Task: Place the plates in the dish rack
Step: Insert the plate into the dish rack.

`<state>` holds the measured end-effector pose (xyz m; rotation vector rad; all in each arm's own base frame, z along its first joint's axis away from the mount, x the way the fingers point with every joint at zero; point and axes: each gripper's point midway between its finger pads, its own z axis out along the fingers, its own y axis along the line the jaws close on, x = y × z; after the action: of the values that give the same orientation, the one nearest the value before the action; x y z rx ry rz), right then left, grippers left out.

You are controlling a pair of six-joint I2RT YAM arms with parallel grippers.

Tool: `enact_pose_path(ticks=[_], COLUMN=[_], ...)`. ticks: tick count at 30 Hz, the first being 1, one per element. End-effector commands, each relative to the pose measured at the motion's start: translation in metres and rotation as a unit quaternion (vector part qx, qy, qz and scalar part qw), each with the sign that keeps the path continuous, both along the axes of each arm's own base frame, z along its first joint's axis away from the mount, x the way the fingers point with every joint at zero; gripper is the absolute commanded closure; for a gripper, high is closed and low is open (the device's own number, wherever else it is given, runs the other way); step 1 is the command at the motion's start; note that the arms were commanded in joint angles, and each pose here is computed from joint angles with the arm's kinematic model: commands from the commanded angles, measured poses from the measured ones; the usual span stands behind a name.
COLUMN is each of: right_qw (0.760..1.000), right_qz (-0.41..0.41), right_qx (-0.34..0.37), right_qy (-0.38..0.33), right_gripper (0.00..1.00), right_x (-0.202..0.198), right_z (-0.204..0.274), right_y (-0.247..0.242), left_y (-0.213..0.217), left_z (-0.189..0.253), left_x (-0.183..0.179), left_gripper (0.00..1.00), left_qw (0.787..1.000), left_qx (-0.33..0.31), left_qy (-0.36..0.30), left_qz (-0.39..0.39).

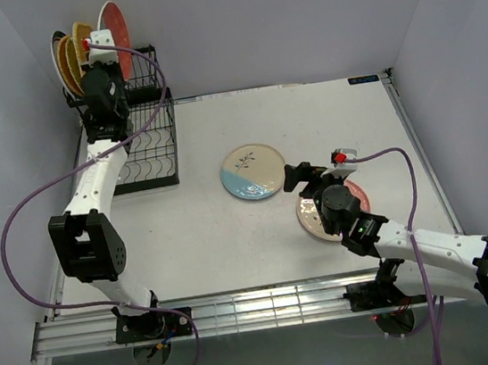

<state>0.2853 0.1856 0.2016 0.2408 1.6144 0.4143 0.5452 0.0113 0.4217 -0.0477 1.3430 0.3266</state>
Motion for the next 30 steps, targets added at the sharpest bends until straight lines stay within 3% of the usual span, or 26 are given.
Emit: enact_pose_path(ticks=[1,13,30], right_qw=[0.999,0.998,0.998], right_qz=[-0.002,0.001,0.002], right_qx=[0.04,0.045,0.047], right_qy=[-0.033,-0.037,-0.039], right_gripper=[0.02,0.02,0.02], right_x=[0.005,0.001,-0.002], right_z=[0.032,0.034,0.033], right_y=[0.005,0.001,-0.001], left_y=[0.006,0.023,0.046], left_z=[0.122,0.112,0.121], left_x=[-0.035,-0.003,0.01], left_gripper=[1.0,1.0,1.0], left_qw=[0.983,0.982,0.978], left_qx=[-0.022,0.005,0.018], left_qy=[-0.177,-0.189,-0.202], left_qz=[-0.03,0.004,0.038])
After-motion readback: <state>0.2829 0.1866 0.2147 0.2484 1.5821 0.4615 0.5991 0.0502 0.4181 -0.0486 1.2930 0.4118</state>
